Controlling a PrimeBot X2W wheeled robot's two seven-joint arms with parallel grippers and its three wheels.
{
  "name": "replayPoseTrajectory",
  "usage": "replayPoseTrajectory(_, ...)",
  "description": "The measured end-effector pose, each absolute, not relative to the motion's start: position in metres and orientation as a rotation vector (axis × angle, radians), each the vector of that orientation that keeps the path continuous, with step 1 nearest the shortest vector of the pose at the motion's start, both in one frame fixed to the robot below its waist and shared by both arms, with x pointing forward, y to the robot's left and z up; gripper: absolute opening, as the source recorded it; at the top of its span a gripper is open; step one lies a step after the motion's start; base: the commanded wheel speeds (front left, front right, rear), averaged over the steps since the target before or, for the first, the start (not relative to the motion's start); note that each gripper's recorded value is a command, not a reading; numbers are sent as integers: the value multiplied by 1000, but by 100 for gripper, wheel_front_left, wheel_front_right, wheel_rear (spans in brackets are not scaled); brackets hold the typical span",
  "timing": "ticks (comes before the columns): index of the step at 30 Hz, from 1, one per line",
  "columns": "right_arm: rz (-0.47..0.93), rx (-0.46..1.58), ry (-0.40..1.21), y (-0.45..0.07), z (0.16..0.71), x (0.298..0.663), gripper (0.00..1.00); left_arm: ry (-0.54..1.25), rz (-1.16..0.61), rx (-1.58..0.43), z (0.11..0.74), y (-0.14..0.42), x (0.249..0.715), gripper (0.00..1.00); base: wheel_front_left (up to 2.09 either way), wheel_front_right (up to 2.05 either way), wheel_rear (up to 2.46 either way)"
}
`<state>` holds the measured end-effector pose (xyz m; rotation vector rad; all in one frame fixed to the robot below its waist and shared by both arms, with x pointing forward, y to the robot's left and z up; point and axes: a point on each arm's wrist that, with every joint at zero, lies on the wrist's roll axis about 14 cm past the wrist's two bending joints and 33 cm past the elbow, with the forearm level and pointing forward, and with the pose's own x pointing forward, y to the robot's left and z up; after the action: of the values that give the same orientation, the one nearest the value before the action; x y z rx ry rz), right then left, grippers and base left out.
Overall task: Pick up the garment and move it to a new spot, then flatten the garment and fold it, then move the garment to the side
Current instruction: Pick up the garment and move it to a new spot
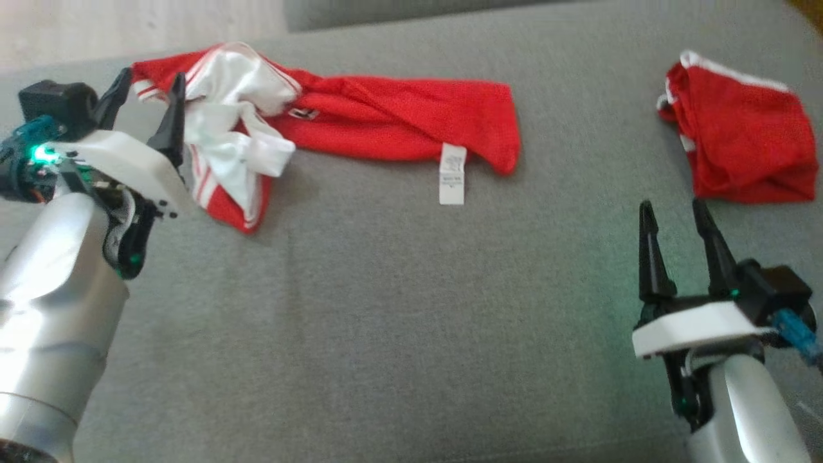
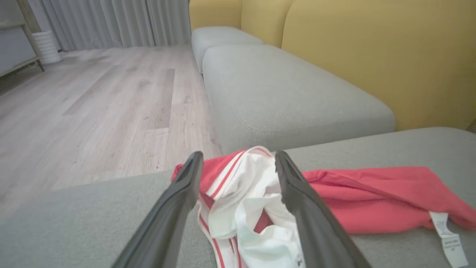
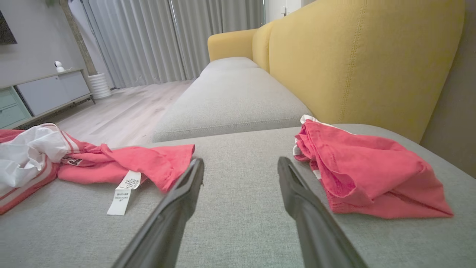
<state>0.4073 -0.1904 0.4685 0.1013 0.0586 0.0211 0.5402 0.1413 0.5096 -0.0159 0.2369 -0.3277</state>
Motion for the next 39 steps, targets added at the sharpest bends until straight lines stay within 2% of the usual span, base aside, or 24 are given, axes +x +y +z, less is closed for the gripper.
replayPoseTrajectory(4,41,101,59,-183,472,394,100,132,-329,-30,547,145,522,100,0,0,0)
replayPoseTrajectory(7,54,104,56,-178,475,385,100,90,-318,-48,552,151,497,100,0,0,0)
replayPoseTrajectory(16,118,103,50,-157,479,369,100,63,-180,-166,516,173,409,100,0,0,0)
replayPoseTrajectory(23,137,110,75,-151,473,359,100,131,-96,-240,475,168,355,100,0,0,0)
replayPoseTrajectory(31,147,129,101,-147,464,349,100,168,-31,-273,458,169,331,100,0,0,0)
replayPoseTrajectory(39,147,130,113,-146,461,347,100,145,-22,-274,464,167,330,100,0,0,0)
